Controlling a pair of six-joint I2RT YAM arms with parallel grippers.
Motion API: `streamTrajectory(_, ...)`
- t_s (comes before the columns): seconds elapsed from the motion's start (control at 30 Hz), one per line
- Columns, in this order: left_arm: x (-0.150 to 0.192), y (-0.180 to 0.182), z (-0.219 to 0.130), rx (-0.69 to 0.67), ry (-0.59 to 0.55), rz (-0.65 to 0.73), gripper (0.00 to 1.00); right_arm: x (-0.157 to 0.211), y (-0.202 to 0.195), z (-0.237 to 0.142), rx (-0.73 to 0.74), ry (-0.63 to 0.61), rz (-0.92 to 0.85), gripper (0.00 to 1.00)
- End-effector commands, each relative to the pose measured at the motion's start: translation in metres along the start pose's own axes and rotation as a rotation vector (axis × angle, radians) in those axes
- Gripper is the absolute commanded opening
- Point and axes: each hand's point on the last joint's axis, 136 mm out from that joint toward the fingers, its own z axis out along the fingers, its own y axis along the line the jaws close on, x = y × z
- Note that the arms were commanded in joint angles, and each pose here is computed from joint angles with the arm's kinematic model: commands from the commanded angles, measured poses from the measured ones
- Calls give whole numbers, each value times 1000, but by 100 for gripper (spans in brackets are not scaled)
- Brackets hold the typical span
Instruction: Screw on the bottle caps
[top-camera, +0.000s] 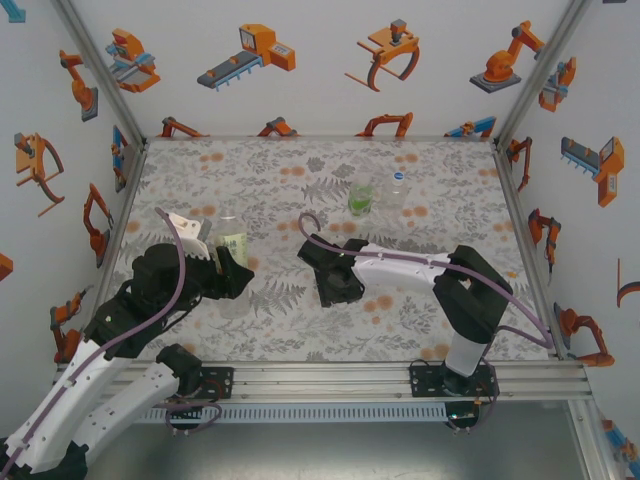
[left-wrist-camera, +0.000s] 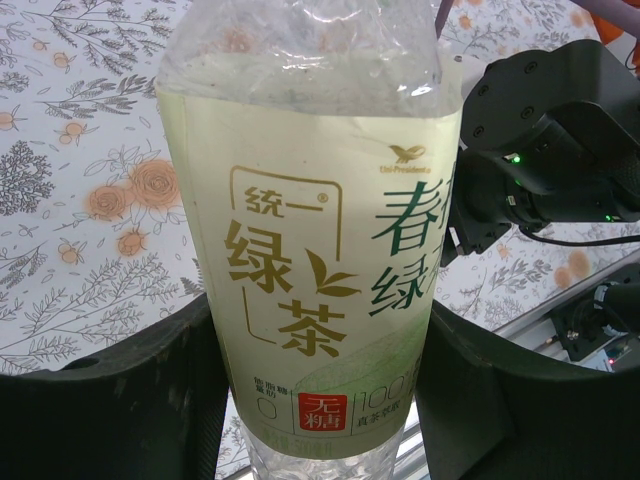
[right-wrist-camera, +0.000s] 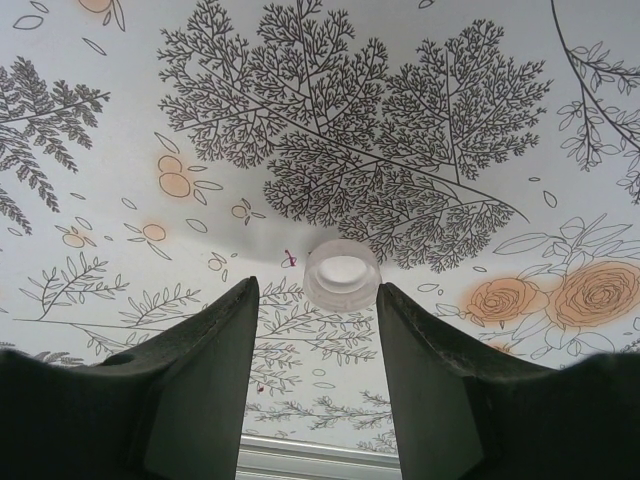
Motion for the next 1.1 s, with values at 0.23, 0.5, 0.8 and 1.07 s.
streamTrajectory(0.23, -7, 0, -5, -3, -28, -22, 14, 9, -7, 14, 31, 25, 8, 49)
streamTrajectory(0.5, -8, 0, -5, -3, -30, -22, 14, 14, -4, 23, -14, 41, 44, 39)
streamTrajectory(0.8, -8, 0, -3, -2, -33, -32, 14, 10, -4, 26, -229, 22, 223, 23)
streamTrajectory(1.07, -9, -2, -1, 4, -28, -30, 14, 22, -50, 33, -306, 14, 418, 27)
